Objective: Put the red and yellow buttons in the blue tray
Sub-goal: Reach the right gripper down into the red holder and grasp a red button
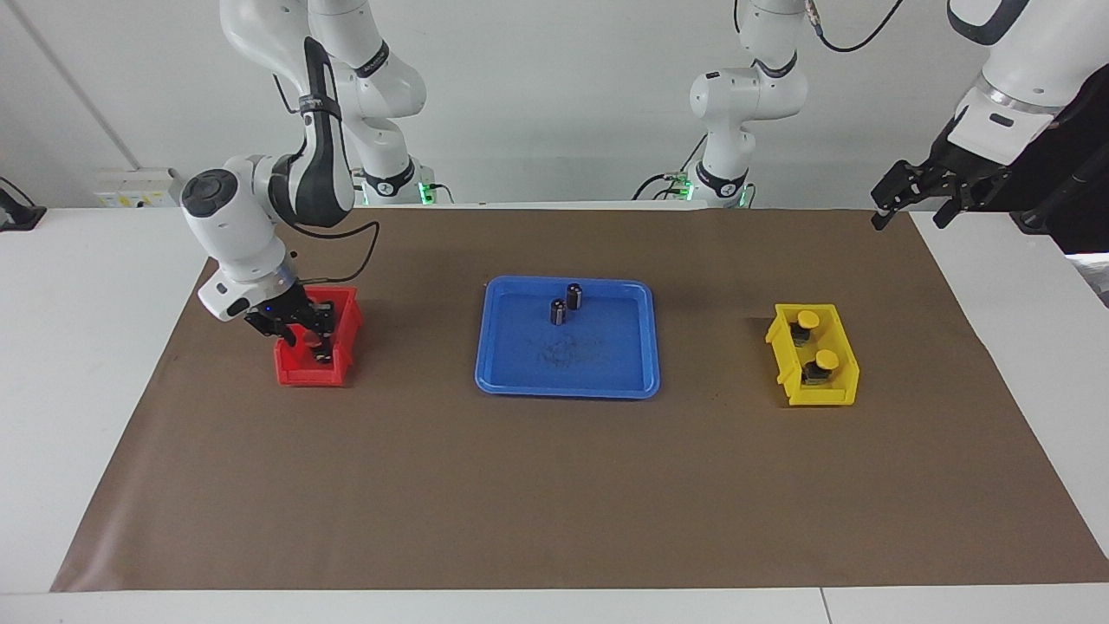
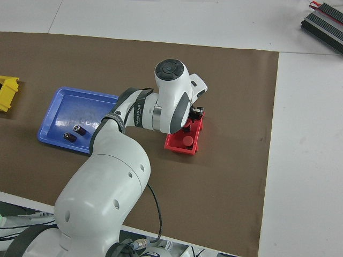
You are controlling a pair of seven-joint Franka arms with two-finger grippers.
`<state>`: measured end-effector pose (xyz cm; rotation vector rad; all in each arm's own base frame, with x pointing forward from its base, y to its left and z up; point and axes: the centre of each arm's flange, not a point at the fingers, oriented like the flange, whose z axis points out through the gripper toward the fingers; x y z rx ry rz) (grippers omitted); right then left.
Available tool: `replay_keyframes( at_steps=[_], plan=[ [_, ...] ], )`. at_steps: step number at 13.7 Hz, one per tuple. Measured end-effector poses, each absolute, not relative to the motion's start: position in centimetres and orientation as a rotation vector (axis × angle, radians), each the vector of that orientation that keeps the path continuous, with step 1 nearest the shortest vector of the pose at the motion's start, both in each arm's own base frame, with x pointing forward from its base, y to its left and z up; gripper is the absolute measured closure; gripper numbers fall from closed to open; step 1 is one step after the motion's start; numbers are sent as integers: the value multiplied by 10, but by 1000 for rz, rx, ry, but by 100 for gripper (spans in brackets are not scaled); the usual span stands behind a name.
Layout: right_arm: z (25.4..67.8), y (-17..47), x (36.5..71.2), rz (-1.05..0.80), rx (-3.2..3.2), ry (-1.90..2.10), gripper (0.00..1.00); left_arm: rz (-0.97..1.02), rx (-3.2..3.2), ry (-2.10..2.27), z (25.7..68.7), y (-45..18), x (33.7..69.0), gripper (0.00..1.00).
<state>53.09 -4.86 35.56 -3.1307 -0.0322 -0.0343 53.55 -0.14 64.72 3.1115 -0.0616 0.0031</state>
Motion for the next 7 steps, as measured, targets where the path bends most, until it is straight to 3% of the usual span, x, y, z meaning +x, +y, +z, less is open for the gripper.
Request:
replay_keyframes(
  at_steps=[7],
  plan=[
    [348, -48, 524, -54, -3132, -31, 44, 3, 3111, -62, 647, -1, 536, 0]
  ],
)
